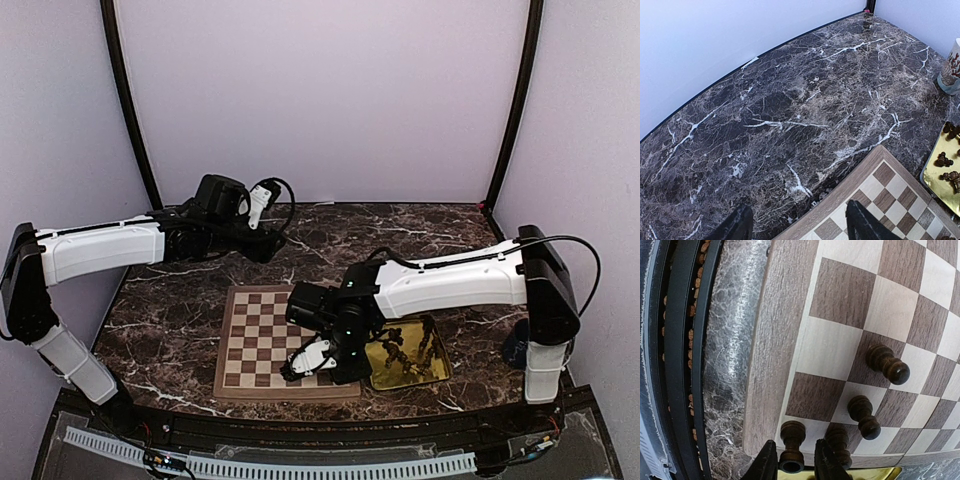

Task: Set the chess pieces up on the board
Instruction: Place the rook at a8, then pick up the bishop from the storage box, then place the bishop on the chessboard, then pick up the bishop from the chessboard.

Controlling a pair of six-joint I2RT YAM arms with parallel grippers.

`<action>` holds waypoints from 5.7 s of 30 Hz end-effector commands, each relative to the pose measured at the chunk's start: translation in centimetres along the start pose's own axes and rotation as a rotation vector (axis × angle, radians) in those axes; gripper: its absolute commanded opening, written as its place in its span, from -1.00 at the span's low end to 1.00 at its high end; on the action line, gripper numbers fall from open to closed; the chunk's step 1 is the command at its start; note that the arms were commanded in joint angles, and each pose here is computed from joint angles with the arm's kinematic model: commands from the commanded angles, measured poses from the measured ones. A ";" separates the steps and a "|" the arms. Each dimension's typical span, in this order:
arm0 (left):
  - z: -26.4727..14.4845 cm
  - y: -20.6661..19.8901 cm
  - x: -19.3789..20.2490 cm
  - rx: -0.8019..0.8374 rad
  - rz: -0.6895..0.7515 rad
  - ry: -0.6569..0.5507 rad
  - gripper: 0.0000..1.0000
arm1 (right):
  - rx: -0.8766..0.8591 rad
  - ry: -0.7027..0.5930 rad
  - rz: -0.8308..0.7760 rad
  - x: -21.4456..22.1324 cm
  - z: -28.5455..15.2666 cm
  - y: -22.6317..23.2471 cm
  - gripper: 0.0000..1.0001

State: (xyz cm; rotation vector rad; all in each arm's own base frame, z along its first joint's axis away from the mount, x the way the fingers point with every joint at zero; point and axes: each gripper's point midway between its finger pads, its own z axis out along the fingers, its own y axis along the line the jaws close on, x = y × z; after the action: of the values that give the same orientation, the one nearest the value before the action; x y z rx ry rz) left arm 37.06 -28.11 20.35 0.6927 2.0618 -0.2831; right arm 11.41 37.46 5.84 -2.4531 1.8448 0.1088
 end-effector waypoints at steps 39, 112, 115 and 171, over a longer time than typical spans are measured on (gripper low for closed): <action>0.0 -0.3 -0.2 0.030 0.012 0.012 0.32 | 0.011 -0.058 0.665 20.8 -2.8 -4.7 -0.17; -2.0 3.8 -1.8 0.037 -0.101 -0.023 0.32 | 0.025 -0.416 0.309 2.8 -12.1 -12.0 -0.01; -1.5 1.3 -1.3 0.162 -0.067 0.065 0.17 | 0.058 -0.487 0.410 6.9 -12.7 -12.4 0.00; 0.3 -17.1 13.8 0.439 0.351 0.863 -0.40 | 0.207 -0.697 0.639 17.5 -10.2 -11.0 0.16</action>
State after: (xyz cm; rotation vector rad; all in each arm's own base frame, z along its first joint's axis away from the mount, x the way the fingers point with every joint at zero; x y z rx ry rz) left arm 22.62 -38.00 7.94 1.6018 2.6047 -0.2825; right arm 26.83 22.76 14.83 -1.3329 2.0471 0.6698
